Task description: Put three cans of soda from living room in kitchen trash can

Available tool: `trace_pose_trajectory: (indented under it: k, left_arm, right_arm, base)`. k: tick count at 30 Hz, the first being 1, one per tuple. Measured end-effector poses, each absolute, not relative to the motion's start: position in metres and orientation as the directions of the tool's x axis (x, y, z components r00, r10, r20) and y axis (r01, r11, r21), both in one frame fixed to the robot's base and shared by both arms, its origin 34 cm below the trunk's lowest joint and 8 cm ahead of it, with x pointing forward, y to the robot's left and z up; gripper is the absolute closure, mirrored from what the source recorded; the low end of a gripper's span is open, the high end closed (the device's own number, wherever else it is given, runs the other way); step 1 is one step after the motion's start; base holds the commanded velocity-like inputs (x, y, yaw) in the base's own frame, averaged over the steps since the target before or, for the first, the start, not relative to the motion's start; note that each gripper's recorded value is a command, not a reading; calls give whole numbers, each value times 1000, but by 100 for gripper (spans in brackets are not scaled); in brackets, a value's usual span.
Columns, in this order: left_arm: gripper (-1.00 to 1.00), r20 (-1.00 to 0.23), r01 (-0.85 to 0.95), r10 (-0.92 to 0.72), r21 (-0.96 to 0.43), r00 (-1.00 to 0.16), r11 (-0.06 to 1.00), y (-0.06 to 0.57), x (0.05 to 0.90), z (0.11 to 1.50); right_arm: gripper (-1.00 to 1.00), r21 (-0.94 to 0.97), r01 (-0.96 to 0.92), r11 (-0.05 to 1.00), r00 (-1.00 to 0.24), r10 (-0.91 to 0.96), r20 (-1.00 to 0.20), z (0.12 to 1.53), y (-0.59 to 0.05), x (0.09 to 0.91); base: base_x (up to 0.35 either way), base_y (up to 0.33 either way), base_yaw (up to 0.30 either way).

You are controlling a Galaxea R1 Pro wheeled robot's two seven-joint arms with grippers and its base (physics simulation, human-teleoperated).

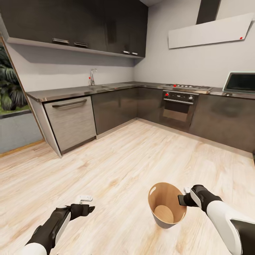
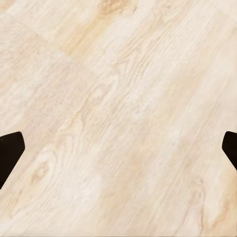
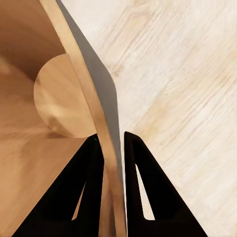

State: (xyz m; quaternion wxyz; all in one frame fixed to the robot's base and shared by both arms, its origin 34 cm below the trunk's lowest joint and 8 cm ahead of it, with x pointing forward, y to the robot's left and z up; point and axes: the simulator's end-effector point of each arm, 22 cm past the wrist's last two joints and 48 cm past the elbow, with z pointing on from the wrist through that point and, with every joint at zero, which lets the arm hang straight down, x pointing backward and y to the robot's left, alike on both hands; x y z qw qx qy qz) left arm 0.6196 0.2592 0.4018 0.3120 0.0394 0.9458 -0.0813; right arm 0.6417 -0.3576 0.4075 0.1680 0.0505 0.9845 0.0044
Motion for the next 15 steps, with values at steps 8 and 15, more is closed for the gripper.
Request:
trace_pose_trajectory:
  k: [8,15]
  left_arm:
    - [-100,-599,127,25,-128,-800,984,259,619,401]
    - [-100,-599,127,26,-127,-800,984,260,619,400]
  right_arm:
    - [100,28,97,995,-938,101,-330,407,-356,641]
    - [100,28,97,995,-939,101,-330,407,-356,641]
  base:
    - [0,0,227]
    - [0,0,242]
